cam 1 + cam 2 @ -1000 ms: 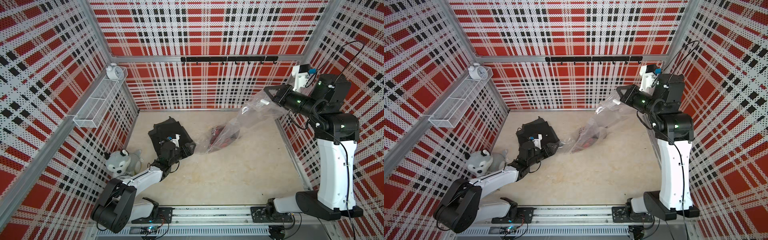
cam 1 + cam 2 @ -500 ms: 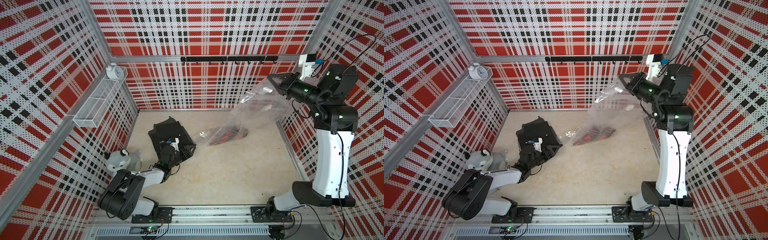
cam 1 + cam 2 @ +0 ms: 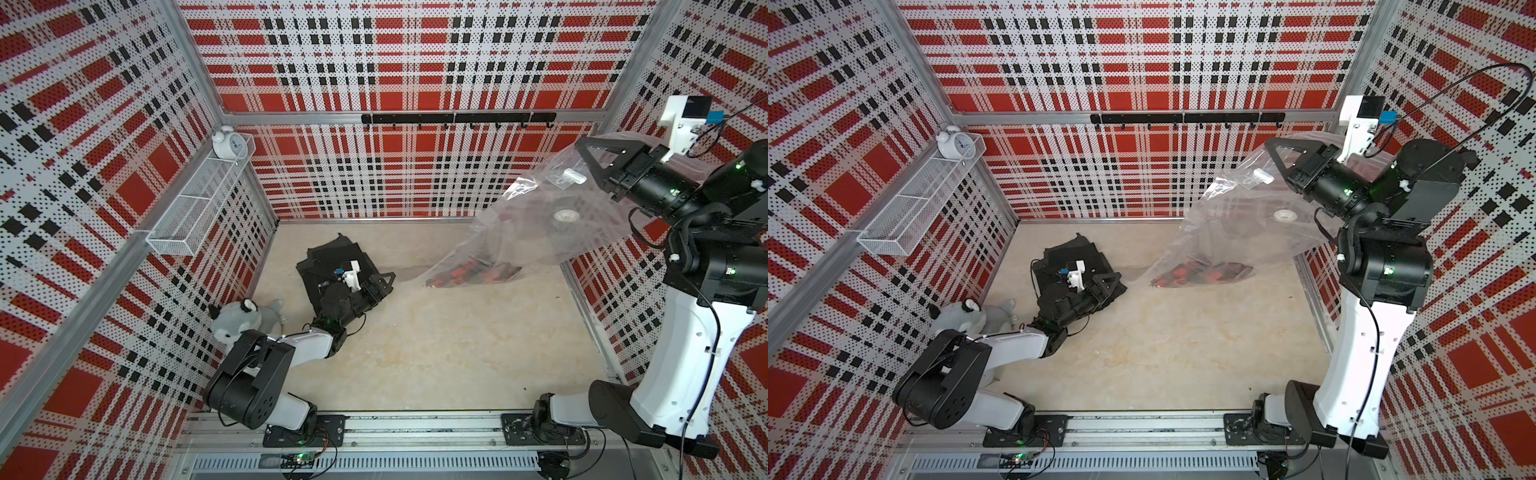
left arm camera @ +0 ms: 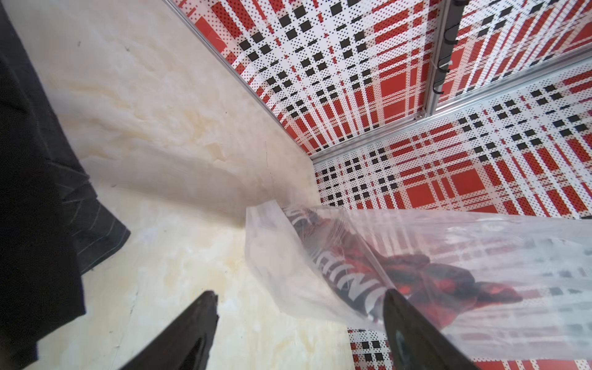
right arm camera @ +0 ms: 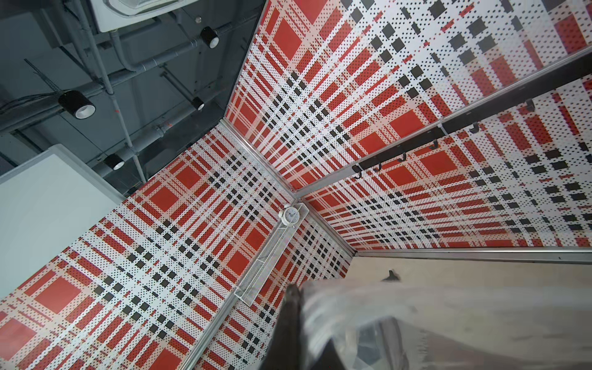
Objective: Place the folded shirt into the vacuum bag
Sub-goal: Adjust the vacuum bag at the center of the board.
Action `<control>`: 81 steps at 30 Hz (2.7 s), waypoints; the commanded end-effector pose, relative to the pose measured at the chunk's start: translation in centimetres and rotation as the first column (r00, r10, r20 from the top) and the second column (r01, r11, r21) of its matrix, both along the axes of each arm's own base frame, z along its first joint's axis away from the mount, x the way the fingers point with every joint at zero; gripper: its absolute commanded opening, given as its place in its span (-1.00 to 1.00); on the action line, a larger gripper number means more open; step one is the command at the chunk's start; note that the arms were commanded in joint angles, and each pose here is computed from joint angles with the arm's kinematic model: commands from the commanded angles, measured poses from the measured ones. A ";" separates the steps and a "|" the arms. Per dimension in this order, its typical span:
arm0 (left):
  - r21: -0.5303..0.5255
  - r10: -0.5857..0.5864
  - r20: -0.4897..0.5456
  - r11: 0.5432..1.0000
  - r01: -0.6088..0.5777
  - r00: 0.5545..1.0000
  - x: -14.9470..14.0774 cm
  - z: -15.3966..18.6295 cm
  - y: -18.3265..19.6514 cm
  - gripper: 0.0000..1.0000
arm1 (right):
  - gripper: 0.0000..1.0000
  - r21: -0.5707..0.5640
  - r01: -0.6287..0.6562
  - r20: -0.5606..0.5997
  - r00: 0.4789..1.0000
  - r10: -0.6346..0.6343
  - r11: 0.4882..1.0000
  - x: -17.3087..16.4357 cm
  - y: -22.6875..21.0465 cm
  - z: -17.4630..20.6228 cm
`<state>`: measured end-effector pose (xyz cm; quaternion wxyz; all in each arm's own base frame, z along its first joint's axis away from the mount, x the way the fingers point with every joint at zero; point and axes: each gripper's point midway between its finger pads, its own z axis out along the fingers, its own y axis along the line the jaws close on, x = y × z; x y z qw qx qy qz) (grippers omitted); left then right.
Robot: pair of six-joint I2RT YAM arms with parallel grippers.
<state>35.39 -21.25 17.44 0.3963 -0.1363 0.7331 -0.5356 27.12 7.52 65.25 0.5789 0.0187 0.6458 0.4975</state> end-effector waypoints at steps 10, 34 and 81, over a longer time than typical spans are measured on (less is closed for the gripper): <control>-0.064 -0.108 0.014 0.992 0.109 0.994 -0.4 1.1 -5.0 0.98 | -1.00 -0.005 -0.032 0.085 0.996 0.033 0.999 -1.0 -1.1 2.1; -0.183 -0.200 -0.071 0.966 0.184 0.977 0.1 0.2 -6.9 -1.00 | -1.00 0.031 -0.063 0.111 0.992 0.059 0.998 -0.4 -2.3 3.7; 0.202 0.518 -0.007 0.838 -0.506 0.855 14.3 -0.2 26.6 0.28 | -1.00 -0.002 -0.152 -0.131 0.980 0.150 0.988 14.3 8.5 -7.9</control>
